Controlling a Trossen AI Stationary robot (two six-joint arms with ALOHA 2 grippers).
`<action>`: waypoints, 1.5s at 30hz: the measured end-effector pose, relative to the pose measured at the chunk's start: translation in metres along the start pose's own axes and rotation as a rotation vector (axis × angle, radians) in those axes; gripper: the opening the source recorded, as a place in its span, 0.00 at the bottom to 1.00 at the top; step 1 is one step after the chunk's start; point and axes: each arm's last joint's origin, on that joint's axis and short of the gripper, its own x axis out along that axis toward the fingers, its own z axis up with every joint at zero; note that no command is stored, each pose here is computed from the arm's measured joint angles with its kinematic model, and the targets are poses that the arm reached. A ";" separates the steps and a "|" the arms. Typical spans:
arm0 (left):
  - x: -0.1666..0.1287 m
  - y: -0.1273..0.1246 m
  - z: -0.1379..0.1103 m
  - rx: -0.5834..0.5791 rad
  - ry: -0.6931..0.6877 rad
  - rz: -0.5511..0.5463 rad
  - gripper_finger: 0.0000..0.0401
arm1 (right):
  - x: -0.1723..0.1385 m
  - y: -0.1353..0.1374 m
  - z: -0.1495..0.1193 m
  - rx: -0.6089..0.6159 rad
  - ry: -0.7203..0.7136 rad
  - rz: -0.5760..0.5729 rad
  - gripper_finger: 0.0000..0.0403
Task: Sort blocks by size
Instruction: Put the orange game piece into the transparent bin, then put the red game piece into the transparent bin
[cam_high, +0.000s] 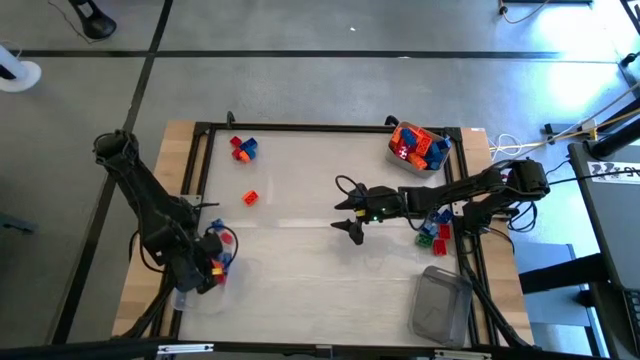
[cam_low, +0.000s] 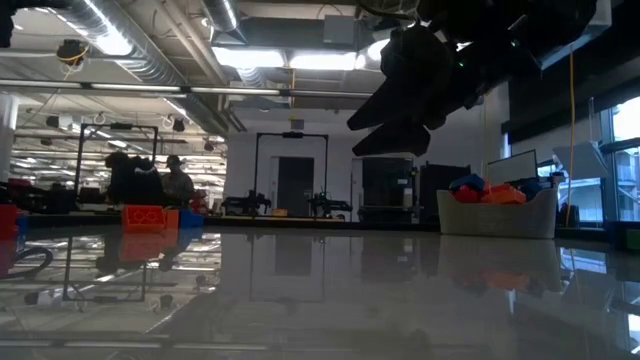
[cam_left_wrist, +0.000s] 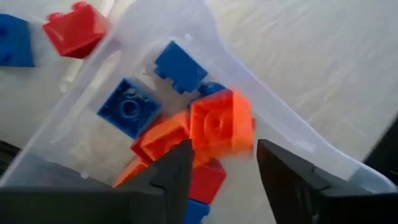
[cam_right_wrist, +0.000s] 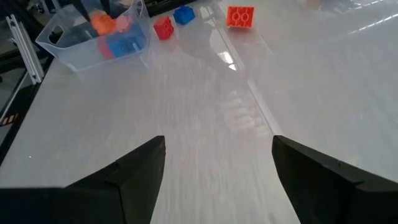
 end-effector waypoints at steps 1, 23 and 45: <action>-0.001 -0.001 0.000 -0.003 0.003 -0.017 0.43 | 0.000 0.000 0.000 0.000 0.000 0.000 0.73; -0.033 0.035 0.051 -0.140 -0.488 0.013 0.47 | 0.000 0.000 0.000 0.000 0.002 -0.001 0.73; 0.011 0.044 0.092 -0.082 -0.020 0.155 0.48 | 0.000 -0.001 0.000 -0.004 0.003 -0.013 0.73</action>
